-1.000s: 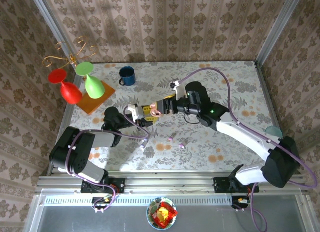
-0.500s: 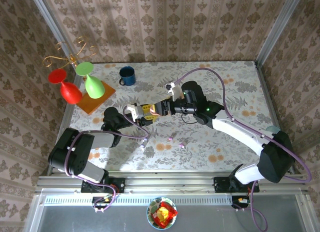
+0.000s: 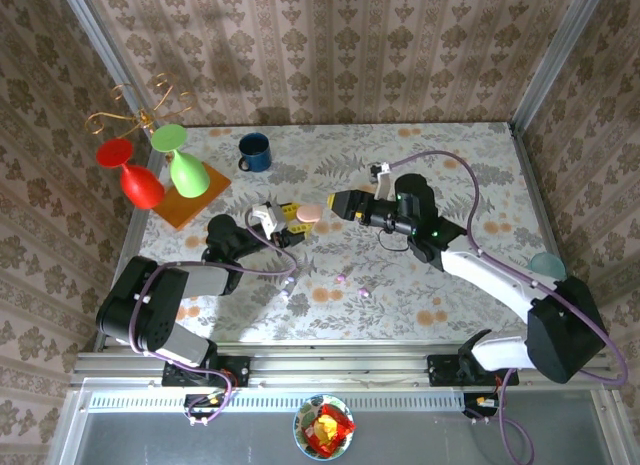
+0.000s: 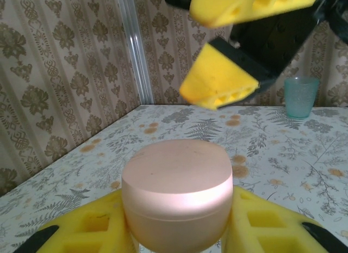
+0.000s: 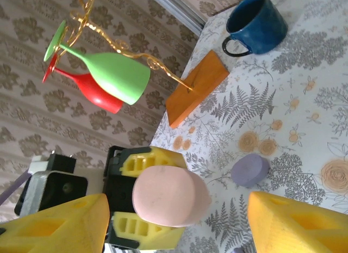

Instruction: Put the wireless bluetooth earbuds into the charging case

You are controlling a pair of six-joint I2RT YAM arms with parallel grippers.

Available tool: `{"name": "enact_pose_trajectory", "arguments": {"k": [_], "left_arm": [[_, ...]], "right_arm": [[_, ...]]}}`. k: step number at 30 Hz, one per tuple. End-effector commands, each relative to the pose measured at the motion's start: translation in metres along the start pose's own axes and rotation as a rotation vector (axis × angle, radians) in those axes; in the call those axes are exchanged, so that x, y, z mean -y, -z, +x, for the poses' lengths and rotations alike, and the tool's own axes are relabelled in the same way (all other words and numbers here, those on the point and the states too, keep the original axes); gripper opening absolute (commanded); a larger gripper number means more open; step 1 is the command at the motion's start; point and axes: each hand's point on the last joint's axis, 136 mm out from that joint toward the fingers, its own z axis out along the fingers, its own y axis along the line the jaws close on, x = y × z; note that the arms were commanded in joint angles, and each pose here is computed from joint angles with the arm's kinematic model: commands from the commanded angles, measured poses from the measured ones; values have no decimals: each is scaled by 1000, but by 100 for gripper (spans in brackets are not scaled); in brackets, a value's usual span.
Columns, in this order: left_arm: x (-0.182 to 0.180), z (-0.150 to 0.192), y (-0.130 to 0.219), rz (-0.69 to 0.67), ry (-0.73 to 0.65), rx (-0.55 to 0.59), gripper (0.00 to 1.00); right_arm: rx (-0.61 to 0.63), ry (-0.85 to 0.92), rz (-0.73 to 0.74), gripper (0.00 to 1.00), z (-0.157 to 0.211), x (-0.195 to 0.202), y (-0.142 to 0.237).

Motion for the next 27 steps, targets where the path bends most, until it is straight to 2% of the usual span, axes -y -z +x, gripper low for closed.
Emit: {"name": "enact_pose_trajectory", "arguments": {"k": [1, 12, 16, 20, 24, 27], "left_arm": [[-10, -22, -2, -29, -29, 52, 28], [-10, -24, -13, 0, -35, 61, 28], [-7, -22, -17, 25, -37, 59, 28], [-7, -19, -18, 23, -33, 53, 28], [-8, -16, -19, 22, -28, 48, 28], [-7, -14, -19, 25, -22, 43, 28]], "right_arm": [[6, -139, -135, 68, -1, -14, -5], [-71, -306, -294, 67, 17, -12, -29], [-81, -322, -322, 63, 17, -13, -33], [-84, -322, -329, 56, 17, -15, -32], [-86, -317, -325, 41, 17, -16, -31], [-84, -321, -318, 35, 17, -13, -33]]}}
